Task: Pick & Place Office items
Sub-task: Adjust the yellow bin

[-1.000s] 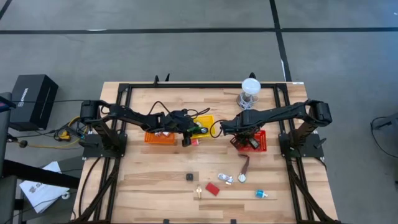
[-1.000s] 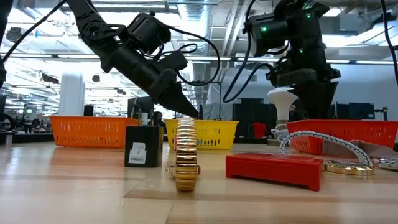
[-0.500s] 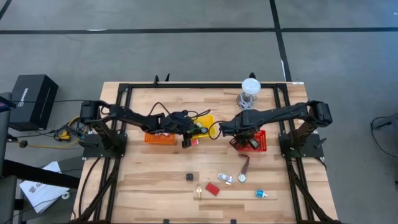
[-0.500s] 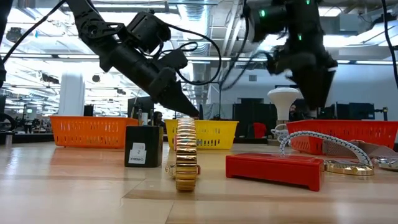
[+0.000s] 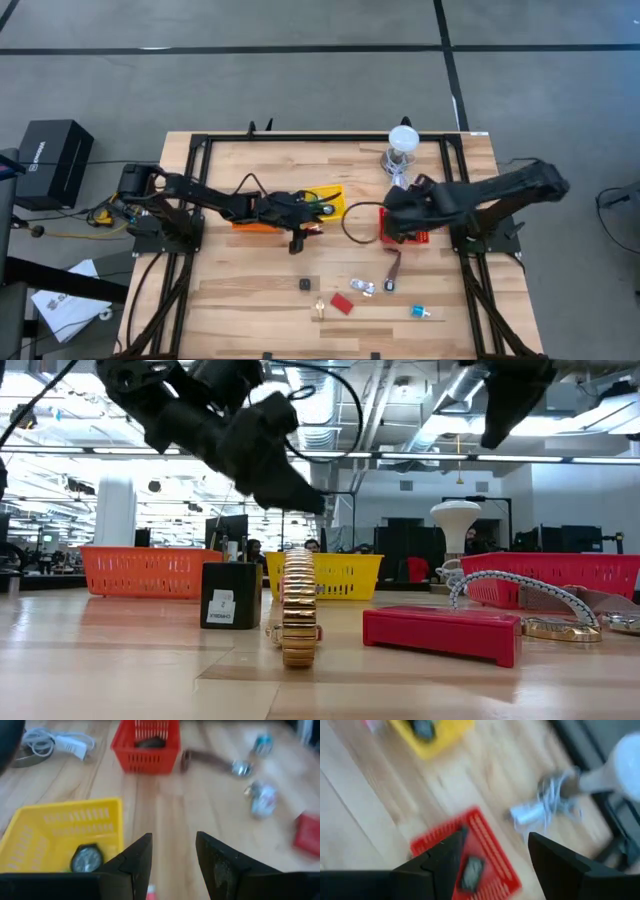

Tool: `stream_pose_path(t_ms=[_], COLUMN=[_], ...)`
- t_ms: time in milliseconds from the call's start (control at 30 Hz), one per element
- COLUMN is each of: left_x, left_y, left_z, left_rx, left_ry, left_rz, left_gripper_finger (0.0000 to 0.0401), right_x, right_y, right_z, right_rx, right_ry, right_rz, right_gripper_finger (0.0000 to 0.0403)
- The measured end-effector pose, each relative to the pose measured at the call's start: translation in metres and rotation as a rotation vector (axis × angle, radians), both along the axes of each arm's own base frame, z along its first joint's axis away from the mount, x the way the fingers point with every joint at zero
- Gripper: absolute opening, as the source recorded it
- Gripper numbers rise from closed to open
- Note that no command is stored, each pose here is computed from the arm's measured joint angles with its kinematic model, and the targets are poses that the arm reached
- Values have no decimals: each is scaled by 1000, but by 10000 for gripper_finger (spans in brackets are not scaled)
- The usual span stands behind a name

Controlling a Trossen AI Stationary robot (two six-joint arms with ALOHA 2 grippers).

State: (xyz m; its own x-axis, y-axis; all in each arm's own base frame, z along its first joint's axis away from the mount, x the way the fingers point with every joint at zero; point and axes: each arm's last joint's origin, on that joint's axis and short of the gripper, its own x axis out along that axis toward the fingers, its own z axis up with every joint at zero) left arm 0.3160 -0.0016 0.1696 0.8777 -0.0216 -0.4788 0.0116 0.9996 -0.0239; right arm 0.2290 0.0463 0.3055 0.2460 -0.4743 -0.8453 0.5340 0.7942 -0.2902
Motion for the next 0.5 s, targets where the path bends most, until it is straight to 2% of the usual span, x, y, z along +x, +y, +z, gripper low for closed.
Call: stream_pose_path(t_ms=[167, 300, 400, 500], left_x=[-5, -14, -21, -27], left_y=[-14, -22, -22, -17], left_z=[14, -1, -14, -22], left_rx=[-109, -116, -66, -15], left_ry=[-45, 16, 53, 71], left_rz=[9, 15, 79, 165], left_gripper_finger=[145, 145, 145, 145], right_x=[-28, -27, -21, -15], right_y=[3, 5, 5, 3], right_z=[-15, -40, -54, -66], right_rx=[-73, -74, -93, -115], right_ry=[-350, -555, -619, -600], right_rz=[24, 83, 124, 134], right_gripper_finger=[206, 193, 189, 188])
